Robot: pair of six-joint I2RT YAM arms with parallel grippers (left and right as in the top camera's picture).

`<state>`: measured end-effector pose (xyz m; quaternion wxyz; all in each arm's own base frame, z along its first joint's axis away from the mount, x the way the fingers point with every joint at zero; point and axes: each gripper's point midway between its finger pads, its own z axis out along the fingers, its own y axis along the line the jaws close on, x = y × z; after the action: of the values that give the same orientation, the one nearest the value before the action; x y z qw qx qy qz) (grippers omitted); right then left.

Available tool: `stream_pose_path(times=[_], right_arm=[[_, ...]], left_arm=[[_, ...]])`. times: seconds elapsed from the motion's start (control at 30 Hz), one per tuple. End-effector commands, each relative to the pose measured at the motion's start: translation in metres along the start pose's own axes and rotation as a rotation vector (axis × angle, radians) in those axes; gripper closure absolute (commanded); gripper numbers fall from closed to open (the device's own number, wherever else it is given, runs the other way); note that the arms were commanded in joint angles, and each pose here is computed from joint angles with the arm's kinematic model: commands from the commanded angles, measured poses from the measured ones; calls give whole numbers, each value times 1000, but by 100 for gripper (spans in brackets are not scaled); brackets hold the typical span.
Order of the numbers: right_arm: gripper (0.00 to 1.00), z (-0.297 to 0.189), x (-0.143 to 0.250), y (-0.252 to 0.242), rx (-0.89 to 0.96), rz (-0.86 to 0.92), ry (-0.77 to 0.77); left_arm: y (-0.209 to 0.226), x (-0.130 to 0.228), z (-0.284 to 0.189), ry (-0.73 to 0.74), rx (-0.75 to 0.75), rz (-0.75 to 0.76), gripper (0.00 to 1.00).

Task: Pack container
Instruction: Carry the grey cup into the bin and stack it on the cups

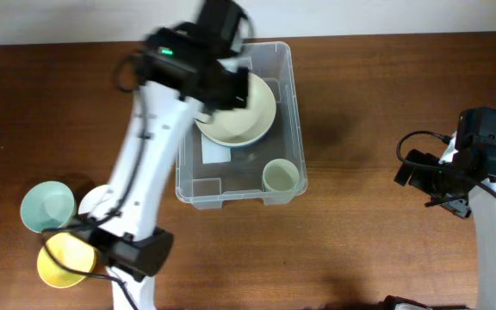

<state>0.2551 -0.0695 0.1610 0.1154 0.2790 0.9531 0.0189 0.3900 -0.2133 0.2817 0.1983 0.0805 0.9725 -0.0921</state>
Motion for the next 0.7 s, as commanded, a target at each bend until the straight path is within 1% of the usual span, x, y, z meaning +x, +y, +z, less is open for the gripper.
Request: stream_pose_path(times=[0.0, 0.1, 0.3, 0.47, 0.67], right_arm=[[1, -6, -4, 4, -15, -10, -21], [1, -6, -4, 5, -21, -11, -20], [1, -6, -3, 5, -21, -11, -17], [1, -6, -2, 5, -20, -11, -15], [1, -6, -2, 5, -20, -11, -14]], left_arm=[[-45, 26, 15, 73, 56, 18, 99], [-72, 47, 25, 120, 66, 70, 99], [-105, 90, 42, 232, 89, 123, 100], [-114, 107, 49, 270, 85, 157, 99], [-112, 114, 67, 289, 70, 160, 99]])
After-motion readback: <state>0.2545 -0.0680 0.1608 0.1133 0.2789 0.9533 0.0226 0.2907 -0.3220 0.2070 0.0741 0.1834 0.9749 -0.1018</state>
